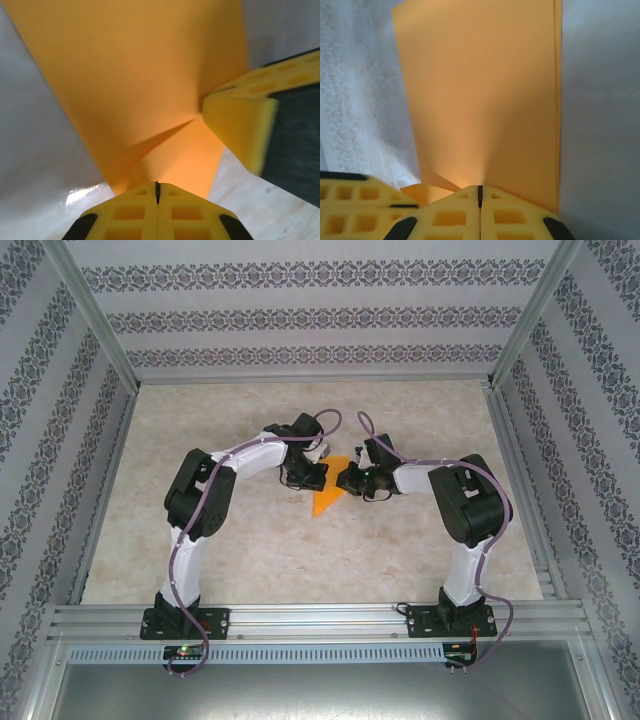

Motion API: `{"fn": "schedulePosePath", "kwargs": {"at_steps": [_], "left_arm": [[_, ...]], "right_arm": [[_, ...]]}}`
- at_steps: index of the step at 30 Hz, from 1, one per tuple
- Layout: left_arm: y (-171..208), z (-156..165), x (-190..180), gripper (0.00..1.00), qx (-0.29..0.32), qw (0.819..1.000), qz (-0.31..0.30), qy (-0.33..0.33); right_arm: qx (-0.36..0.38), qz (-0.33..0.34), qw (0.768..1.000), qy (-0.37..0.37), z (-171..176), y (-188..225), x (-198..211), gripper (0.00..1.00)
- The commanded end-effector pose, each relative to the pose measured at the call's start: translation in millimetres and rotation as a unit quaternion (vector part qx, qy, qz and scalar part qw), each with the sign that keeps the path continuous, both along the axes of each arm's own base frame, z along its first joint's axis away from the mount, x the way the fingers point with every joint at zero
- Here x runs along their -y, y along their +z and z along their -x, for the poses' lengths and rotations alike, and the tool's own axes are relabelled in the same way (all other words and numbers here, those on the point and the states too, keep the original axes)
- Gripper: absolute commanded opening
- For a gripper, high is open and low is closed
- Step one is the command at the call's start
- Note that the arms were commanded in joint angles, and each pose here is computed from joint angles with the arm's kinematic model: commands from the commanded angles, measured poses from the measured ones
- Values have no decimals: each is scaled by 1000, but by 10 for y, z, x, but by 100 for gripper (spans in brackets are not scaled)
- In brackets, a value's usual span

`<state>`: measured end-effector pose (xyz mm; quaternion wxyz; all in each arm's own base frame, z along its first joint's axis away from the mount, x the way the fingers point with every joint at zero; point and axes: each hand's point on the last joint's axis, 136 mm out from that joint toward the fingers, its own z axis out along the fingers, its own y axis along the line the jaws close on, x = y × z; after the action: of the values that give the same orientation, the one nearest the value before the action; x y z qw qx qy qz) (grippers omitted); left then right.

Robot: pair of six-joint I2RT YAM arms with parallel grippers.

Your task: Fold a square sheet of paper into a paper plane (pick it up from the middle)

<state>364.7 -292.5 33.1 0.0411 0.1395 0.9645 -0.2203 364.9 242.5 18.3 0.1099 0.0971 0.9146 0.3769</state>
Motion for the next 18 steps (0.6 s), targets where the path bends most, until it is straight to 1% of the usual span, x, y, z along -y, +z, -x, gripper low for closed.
{"fn": "schedulePosePath", "kwargs": {"at_steps": [1,6,10,15,18], "left_arm": [[-145,-11,-10,0,-3,1000,-9,2],[-242,-24,-110,0,3,999,-40,0],[-293,-6,-144,0,3,999,-49,-3],[-340,25,-146,0,-1,999,-42,-7],[-337,20,-140,0,1,999,-39,-9]], "right_arm": [[-6,-4,1000,6,84,62,-8,7],[-1,-6,1000,5,67,129,4,7],[13,-18,1000,-6,37,266,49,12],[20,2,999,-29,47,353,258,24],[8,19,999,-35,71,305,328,28]]}}
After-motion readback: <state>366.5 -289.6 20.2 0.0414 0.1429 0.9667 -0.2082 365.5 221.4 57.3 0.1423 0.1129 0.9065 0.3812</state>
